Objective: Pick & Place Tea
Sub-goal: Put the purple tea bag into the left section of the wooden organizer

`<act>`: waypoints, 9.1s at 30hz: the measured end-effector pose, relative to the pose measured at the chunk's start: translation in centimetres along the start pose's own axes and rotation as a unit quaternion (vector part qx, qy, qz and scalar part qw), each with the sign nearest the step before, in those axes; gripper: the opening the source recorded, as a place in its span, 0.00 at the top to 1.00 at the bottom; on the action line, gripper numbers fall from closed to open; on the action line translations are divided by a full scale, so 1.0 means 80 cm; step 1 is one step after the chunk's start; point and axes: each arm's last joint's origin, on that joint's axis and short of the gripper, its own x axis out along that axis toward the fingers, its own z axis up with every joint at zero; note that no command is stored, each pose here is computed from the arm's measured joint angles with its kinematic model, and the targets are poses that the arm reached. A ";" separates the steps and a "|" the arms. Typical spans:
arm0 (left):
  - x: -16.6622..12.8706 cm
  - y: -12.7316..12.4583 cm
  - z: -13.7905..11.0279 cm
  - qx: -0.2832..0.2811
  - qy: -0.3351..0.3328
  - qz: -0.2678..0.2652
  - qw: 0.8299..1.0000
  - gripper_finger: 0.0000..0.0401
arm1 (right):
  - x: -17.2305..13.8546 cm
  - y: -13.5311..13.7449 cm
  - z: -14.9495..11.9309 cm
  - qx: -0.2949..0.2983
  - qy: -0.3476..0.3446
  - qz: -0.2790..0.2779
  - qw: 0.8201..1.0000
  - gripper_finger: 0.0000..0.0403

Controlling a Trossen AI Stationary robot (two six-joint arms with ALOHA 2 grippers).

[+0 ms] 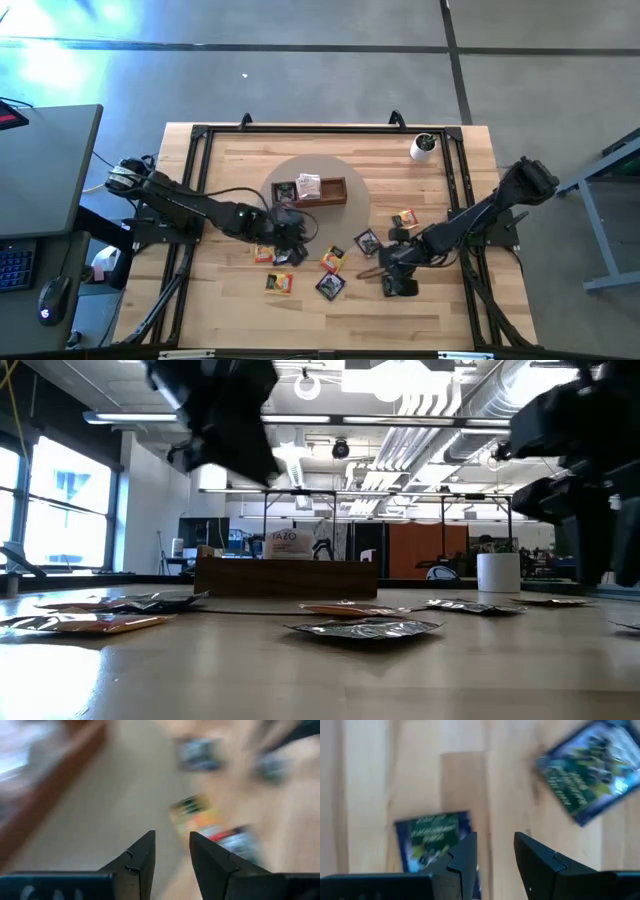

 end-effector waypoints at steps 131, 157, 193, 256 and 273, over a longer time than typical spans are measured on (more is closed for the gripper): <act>-0.159 -0.061 -0.037 0.082 -0.243 0.052 0.965 0.70 | 0.131 -0.156 0.321 0.133 -0.423 -0.417 0.794 0.72; -0.154 -0.045 -0.048 0.068 -0.190 0.069 0.977 0.70 | -0.222 -0.035 0.209 -0.056 -0.263 -0.474 0.838 0.94; 0.065 0.055 -0.024 0.152 0.331 0.081 0.928 0.70 | -0.081 -0.030 0.037 -0.063 -0.467 -0.223 0.853 0.99; 0.086 0.038 -0.013 0.189 0.369 0.082 0.906 0.32 | -0.080 -0.029 0.037 -0.076 -0.465 -0.204 0.858 0.98; 0.097 0.051 -0.038 0.181 0.374 0.055 0.908 0.64 | -0.080 -0.029 0.037 -0.076 -0.465 -0.204 0.858 0.99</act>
